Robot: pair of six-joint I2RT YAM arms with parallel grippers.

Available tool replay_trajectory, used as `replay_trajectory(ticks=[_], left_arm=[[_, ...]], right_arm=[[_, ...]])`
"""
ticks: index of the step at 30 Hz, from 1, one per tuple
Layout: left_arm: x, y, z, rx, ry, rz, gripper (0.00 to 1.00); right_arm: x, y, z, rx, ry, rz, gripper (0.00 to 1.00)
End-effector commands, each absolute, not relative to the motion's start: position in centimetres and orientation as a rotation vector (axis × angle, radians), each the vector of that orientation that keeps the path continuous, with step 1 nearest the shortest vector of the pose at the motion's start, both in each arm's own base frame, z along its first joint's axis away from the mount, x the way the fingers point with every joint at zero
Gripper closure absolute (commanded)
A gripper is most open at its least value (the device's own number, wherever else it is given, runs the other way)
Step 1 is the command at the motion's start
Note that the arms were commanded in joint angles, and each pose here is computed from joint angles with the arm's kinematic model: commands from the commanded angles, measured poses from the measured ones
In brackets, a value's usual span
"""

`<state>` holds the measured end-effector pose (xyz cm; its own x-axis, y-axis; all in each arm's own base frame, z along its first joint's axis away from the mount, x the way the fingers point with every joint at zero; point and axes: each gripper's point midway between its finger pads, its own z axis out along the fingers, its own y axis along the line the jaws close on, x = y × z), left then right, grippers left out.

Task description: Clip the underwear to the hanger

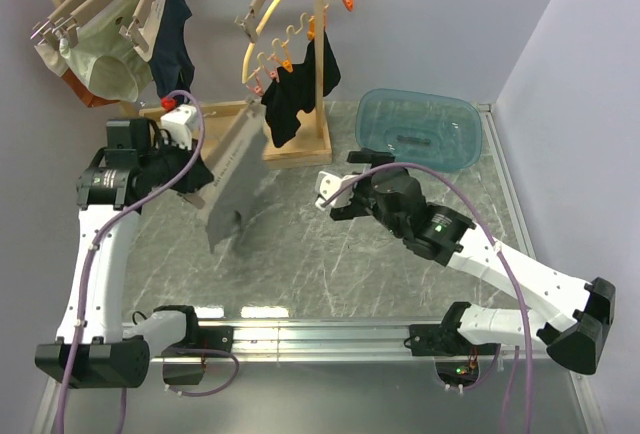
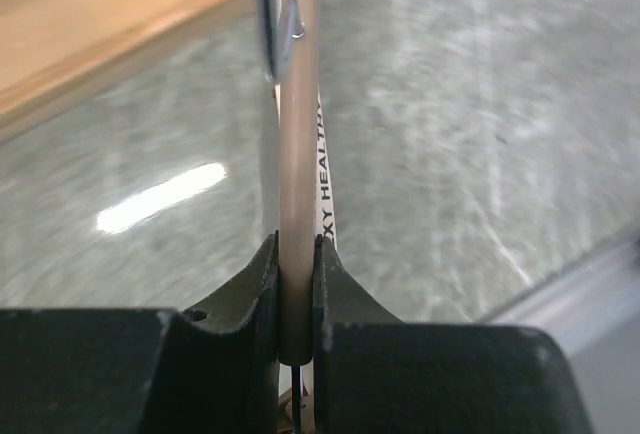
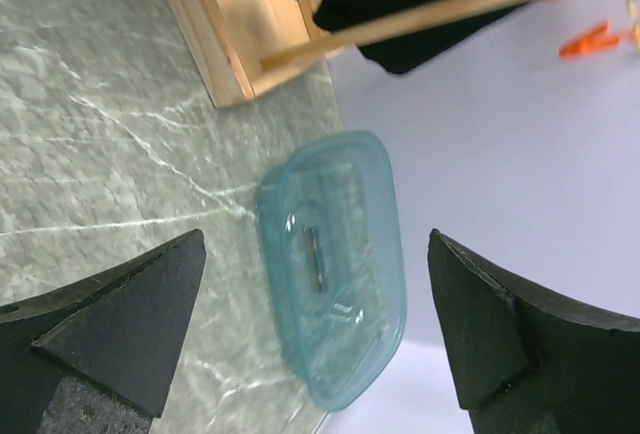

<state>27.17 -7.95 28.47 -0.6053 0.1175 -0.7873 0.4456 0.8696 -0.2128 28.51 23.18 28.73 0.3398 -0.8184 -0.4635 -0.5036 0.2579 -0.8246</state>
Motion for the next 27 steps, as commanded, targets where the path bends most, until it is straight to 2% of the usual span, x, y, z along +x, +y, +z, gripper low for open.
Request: replay_trajectory(ticks=[1, 13, 27], left_arm=[[27.9, -4.5, 31.6, 0.249, 2.138, -0.294, 1.0], [32.9, -2.6, 39.4, 0.241, 1.965, -0.149, 1.0], [44.2, -2.6, 48.6, 0.244, 1.69, -0.147, 1.0]], right_arm=[[28.4, 22.1, 31.5, -1.29, 1.338, -0.272, 0.01], [28.8, 21.8, 31.0, -1.267, 1.383, -0.251, 0.0], [29.1, 21.1, 30.0, -1.259, 1.421, -0.251, 0.0]])
